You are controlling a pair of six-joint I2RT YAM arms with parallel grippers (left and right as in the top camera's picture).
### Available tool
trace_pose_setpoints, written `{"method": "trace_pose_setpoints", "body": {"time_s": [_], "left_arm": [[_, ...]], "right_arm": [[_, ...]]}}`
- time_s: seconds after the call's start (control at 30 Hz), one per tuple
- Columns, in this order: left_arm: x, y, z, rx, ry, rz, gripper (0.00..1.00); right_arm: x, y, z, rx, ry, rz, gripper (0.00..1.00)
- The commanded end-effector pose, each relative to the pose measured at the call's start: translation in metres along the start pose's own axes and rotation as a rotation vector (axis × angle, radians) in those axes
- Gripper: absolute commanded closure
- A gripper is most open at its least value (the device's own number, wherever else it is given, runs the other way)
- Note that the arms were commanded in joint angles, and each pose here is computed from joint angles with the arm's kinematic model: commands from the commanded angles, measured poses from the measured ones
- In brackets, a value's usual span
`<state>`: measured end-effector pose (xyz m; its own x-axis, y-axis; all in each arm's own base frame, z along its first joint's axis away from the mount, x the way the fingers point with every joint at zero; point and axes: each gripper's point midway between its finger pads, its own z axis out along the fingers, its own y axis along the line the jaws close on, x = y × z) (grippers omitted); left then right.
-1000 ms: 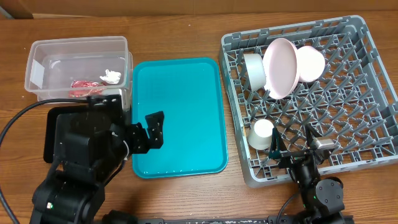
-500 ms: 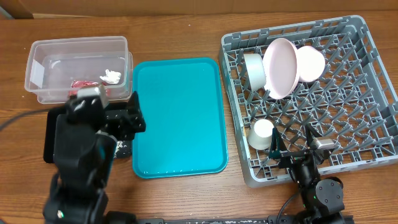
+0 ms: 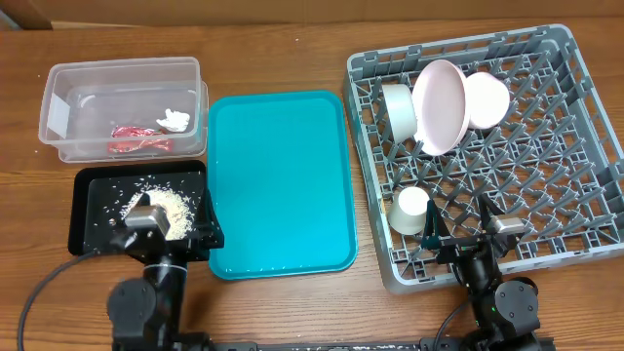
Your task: Sort waste into correct bins and load items into the dishwasher
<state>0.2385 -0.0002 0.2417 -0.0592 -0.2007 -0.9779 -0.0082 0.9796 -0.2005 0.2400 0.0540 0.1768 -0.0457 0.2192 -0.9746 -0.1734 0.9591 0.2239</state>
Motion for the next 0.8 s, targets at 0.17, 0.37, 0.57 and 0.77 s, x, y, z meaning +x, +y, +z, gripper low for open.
{"method": "trace_pose_setpoints", "body": {"time_s": [0.17,0.37,0.57,0.77], "left_arm": [[0.034,0.016,0.004,-0.028,-0.105,-0.017,0.00],[0.064,0.021,0.012,-0.025,-0.067,-0.131,0.00],[0.083,0.023,0.013,-0.039,0.009,-0.134,0.00],[0.082,0.023,0.013,-0.039,0.007,-0.135,0.00]], "right_arm": [[0.002,0.001,0.000,-0.007,-0.003,0.000,0.00],[0.002,0.001,0.000,-0.007,-0.003,0.000,0.00],[0.002,0.001,0.000,-0.007,-0.003,0.000,0.00],[0.002,0.001,0.000,-0.007,-0.003,0.000,0.00]]}}
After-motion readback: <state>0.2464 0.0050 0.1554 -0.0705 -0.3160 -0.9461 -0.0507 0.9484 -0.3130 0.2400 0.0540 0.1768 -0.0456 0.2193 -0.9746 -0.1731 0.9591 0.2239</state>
